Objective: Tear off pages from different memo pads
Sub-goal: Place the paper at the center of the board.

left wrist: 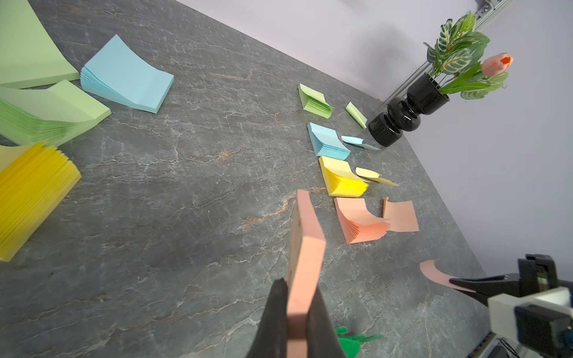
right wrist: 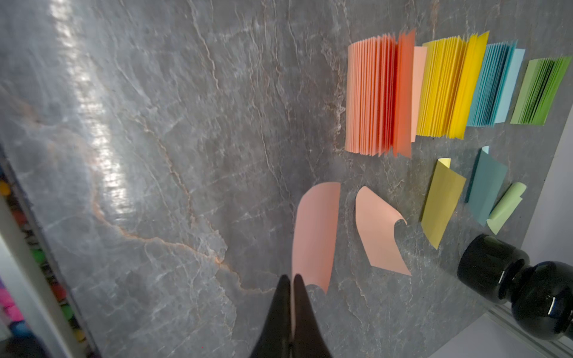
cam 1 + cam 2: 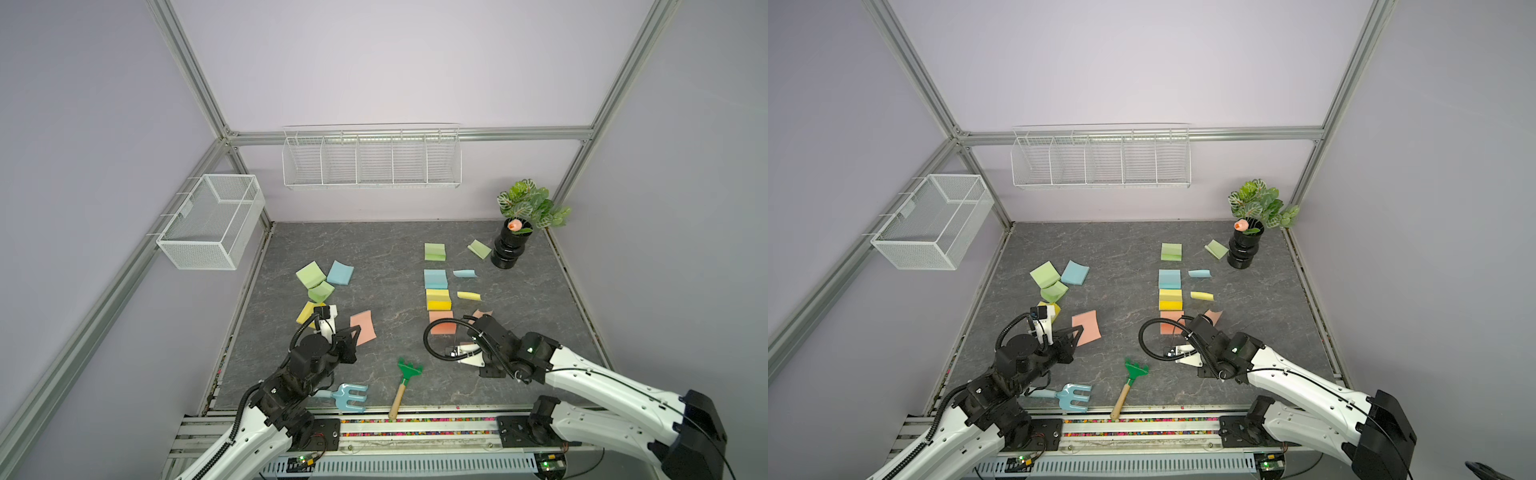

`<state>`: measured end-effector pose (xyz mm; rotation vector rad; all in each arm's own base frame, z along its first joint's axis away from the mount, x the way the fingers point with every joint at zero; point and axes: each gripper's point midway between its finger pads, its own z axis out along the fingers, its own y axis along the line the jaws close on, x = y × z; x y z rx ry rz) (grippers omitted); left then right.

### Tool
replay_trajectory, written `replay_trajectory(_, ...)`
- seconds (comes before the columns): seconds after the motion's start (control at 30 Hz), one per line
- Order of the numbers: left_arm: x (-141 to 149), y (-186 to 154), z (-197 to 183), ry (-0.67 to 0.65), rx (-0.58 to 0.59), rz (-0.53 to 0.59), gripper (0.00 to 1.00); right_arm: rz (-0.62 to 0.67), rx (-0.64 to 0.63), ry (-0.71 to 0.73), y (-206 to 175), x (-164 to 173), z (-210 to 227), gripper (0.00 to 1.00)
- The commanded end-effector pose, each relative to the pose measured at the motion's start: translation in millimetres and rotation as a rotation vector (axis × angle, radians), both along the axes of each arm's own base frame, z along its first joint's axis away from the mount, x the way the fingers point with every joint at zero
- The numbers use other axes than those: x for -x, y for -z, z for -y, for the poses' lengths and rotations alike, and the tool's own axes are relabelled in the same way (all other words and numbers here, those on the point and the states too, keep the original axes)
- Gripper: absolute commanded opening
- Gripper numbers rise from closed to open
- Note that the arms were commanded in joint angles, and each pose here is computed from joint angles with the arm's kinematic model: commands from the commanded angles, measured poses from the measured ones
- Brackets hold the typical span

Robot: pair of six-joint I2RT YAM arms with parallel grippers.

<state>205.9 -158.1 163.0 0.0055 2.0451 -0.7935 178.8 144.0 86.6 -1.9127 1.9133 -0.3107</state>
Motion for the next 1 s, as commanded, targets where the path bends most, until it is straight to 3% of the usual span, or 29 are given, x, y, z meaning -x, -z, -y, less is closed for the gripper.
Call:
replay_trajectory(0.0,1,-17,6,0.019,0.067,0.013,0.01,0.082,0.049,-0.005,-1,-17,7,0.07)
replay_trajectory(0.07,3,-17,9,0.033,0.08,0.005,0.01,0.096,0.089,-0.006,1,-22,13,0.07)
replay_trajectory(0.33,10,-23,10,0.055,0.121,0.002,0.01,-0.061,0.208,-0.06,40,-1,25,0.17)
replay_trajectory(0.47,13,-27,12,0.07,0.152,0.007,0.01,-0.143,0.235,-0.044,50,6,24,0.38)
replay_trajectory(0.5,14,-28,15,0.084,0.175,0.003,0.01,-0.143,0.207,-0.036,44,6,18,0.39)
replay_trajectory(0.57,17,-29,24,0.127,0.225,-0.002,0.01,-0.1,0.1,-0.036,23,3,4,0.41)
replay_trajectory(0.7,27,-35,48,0.245,0.331,-0.057,0.01,0.141,-0.284,0.001,-57,-12,-26,0.52)
replay_trajectory(0.77,30,-39,60,0.297,0.37,-0.097,0.01,0.271,-0.466,0.037,-101,-15,-28,0.68)
replay_trajectory(0.83,31,-40,73,0.328,0.401,-0.134,0.01,0.426,-0.664,0.134,-147,-21,-17,0.92)
replay_trajectory(0.97,35,-37,98,0.341,0.368,-0.182,0.0,0.664,-0.971,0.377,-210,-25,28,0.89)
